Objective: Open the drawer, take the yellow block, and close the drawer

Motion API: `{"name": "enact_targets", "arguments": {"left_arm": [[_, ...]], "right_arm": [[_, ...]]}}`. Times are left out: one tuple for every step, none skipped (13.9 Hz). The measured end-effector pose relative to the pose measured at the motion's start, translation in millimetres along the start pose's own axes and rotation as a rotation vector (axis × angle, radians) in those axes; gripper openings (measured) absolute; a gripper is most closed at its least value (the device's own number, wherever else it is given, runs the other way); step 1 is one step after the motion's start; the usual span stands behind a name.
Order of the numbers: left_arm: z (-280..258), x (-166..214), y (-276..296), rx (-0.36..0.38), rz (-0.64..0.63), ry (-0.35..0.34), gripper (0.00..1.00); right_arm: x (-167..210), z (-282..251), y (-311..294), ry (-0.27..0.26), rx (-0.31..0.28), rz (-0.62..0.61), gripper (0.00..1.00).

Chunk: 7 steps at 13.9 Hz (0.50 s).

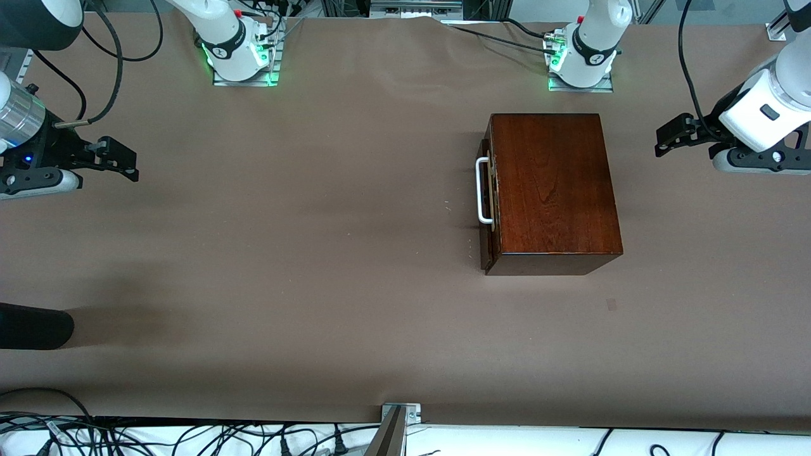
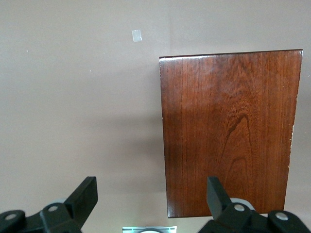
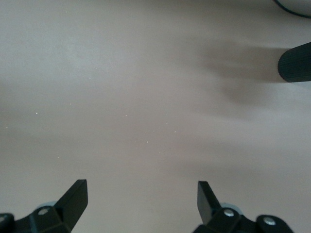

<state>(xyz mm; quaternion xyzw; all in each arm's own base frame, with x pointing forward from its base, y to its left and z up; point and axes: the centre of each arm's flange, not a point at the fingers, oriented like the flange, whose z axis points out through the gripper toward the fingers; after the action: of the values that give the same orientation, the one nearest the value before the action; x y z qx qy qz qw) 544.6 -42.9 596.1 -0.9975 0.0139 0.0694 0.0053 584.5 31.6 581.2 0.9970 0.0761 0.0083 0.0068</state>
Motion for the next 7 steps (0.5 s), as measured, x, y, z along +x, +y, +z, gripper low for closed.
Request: {"name": "enact_targets", "arguments": {"left_arm": [[0.0,0.0,0.5,0.0,0.001,0.0,1.0],[0.1,0.1,0.6,0.0,0.001,0.0,1.0],[0.1,0.2,0.4,0.0,0.001,0.0,1.0],[0.3,0.3,0.2,0.0,0.0,-0.001,1.0],[0.5,0.5,0.1,0.0,0.0,-0.001,1.0],[1.1,0.9,0.0,0.0,-0.001,-0.002,1.0],[2.0,1.5,0.0,0.0,-0.001,-0.004,1.0]], "right_arm": [[0.0,0.0,0.0,0.0,0.0,0.0,1.0],[-0.1,0.1,0.0,-0.001,0.0,0.0,1.0],[-0.2,0.2,0.0,-0.002,0.0,0.0,1.0],[-0.2,0.2,0.0,-0.002,0.0,0.0,1.0],[-0.3,0.2,0.0,-0.002,0.0,0.0,1.0],[-0.3,0.2,0.0,-0.003,0.0,0.0,1.0],[-0.3,0.3,0.0,-0.003,0.0,0.0,1.0]]}}
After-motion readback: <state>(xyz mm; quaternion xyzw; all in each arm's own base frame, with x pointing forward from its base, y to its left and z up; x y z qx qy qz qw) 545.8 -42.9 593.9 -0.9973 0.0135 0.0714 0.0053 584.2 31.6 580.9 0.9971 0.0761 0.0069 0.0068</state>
